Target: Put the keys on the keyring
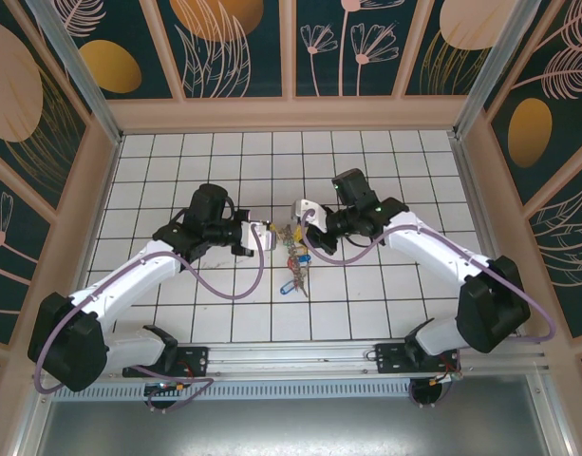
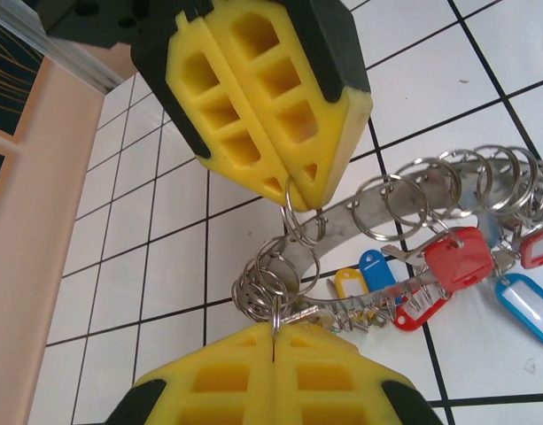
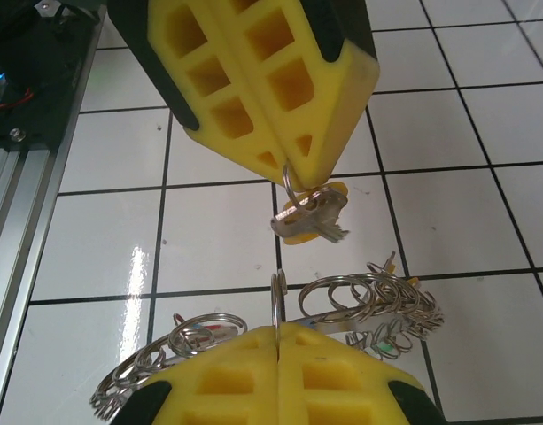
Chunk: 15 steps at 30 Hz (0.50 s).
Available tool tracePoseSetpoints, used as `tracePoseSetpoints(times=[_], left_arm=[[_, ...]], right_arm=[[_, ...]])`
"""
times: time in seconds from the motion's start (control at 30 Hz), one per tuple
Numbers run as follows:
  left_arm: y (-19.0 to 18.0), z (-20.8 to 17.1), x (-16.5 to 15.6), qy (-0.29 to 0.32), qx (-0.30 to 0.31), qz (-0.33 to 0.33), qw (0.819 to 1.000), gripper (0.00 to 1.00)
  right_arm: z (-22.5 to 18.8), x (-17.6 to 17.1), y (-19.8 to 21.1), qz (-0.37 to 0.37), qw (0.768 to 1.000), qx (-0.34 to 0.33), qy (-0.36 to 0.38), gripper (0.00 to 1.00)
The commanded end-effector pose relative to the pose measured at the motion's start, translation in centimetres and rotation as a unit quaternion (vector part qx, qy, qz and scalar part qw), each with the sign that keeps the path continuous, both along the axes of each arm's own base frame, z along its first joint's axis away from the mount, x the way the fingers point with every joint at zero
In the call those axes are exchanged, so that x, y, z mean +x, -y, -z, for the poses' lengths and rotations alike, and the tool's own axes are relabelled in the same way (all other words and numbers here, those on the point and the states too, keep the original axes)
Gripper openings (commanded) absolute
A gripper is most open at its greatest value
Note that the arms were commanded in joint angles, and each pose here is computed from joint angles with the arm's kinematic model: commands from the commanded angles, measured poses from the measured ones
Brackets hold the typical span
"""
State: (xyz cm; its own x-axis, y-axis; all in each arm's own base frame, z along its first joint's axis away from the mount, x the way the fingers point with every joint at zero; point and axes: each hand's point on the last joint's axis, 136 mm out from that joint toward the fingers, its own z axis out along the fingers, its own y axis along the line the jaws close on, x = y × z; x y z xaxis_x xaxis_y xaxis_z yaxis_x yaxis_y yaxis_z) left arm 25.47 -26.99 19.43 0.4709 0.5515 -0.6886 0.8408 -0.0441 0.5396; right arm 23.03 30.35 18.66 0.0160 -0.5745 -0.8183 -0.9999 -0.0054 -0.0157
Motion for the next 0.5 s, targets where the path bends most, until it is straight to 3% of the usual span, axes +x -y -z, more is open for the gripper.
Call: tracePoseSetpoints(times=[0.0,0.47], left_arm=[[0.3,0.4,-0.7,-0.012,-0.01,0.023,1.0,0.0],[1.1,0.2,-1.1,-0.028,-0.032,0.042,0.998,0.0]], right_arm=[[-1.8,-0.5,-1.2,-0.037,0.999,0.023,0.009,0.0],[-1.7,-0.7,-2.5,-0.051,0.998,0.022,0.013,0.0]])
